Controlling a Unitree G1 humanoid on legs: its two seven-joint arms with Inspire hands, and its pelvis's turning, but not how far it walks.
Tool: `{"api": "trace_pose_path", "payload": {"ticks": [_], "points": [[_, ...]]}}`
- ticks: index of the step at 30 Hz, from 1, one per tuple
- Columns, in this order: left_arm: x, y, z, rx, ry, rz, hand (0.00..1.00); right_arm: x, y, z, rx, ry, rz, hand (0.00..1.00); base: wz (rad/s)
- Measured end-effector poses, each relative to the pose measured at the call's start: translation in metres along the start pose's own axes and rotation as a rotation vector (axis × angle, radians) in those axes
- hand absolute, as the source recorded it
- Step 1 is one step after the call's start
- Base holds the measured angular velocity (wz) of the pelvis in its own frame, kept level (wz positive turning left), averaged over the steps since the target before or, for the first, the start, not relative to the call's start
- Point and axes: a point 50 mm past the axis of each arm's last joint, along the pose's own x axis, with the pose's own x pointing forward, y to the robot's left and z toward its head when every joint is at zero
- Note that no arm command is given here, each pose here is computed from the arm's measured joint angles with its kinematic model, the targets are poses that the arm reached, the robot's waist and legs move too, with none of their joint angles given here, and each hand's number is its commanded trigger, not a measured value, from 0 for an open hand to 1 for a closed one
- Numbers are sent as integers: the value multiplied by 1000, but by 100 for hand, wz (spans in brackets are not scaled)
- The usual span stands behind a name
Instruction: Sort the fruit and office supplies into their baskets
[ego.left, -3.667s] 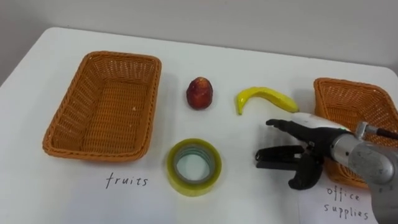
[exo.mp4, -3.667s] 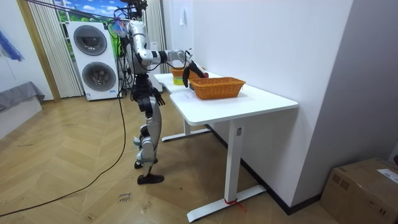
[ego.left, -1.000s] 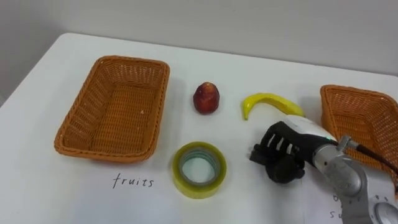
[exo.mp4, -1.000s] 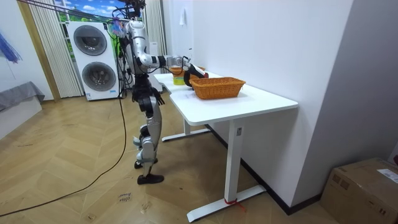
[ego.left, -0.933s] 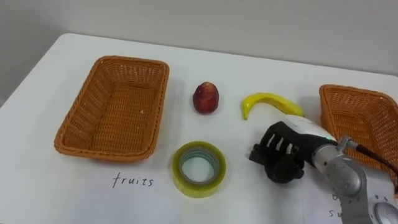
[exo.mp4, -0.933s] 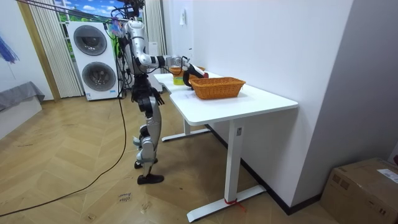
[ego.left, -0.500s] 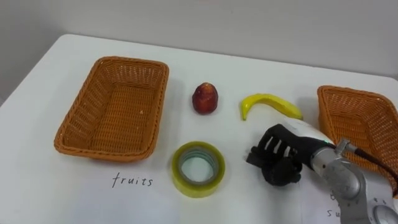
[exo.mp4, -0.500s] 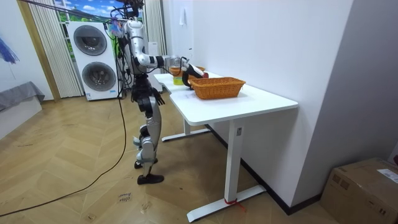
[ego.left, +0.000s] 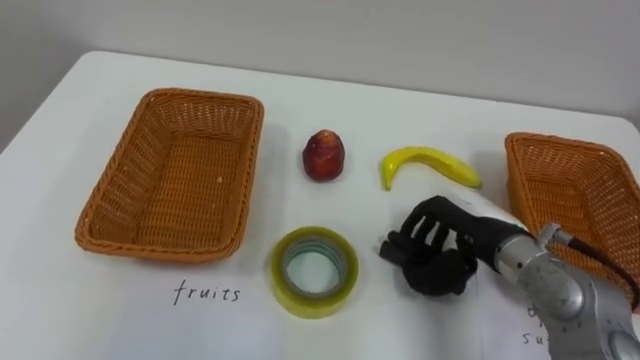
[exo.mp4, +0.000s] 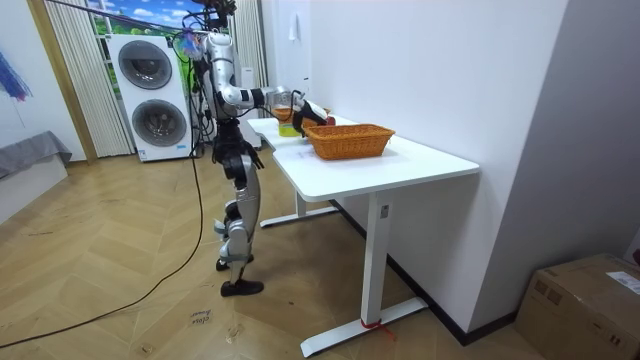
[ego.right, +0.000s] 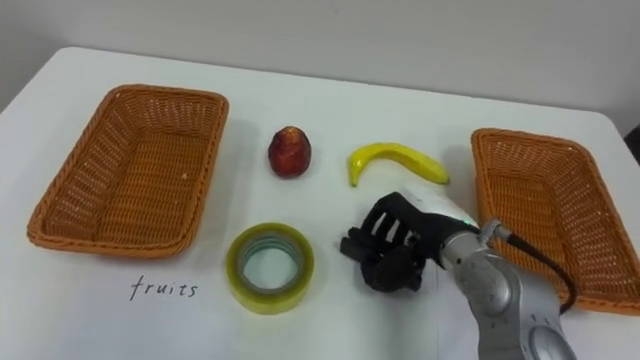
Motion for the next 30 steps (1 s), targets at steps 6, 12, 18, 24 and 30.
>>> {"api": "trace_pose_path", "payload": {"ticks": [6, 12, 18, 24, 30], "points": [[0, 0, -1, -29, 0, -2, 0, -9, -21, 5, 23, -71, -146, 100, -1], [-1, -3, -2, -66, 7, -20, 0, -18, -42, 10, 22, -102, -251, 100, -1], [-1, -3, -3, -67, 10, -20, 0, -21, -58, 13, 57, -135, -368, 100, 0], [-2, -2, -12, -86, 41, -10, 0, -30, -70, 15, 99, -176, -469, 100, 0], [-3, 0, -17, -99, 53, 1, 0, -39, -82, 10, 129, -181, -600, 100, 1]]}}
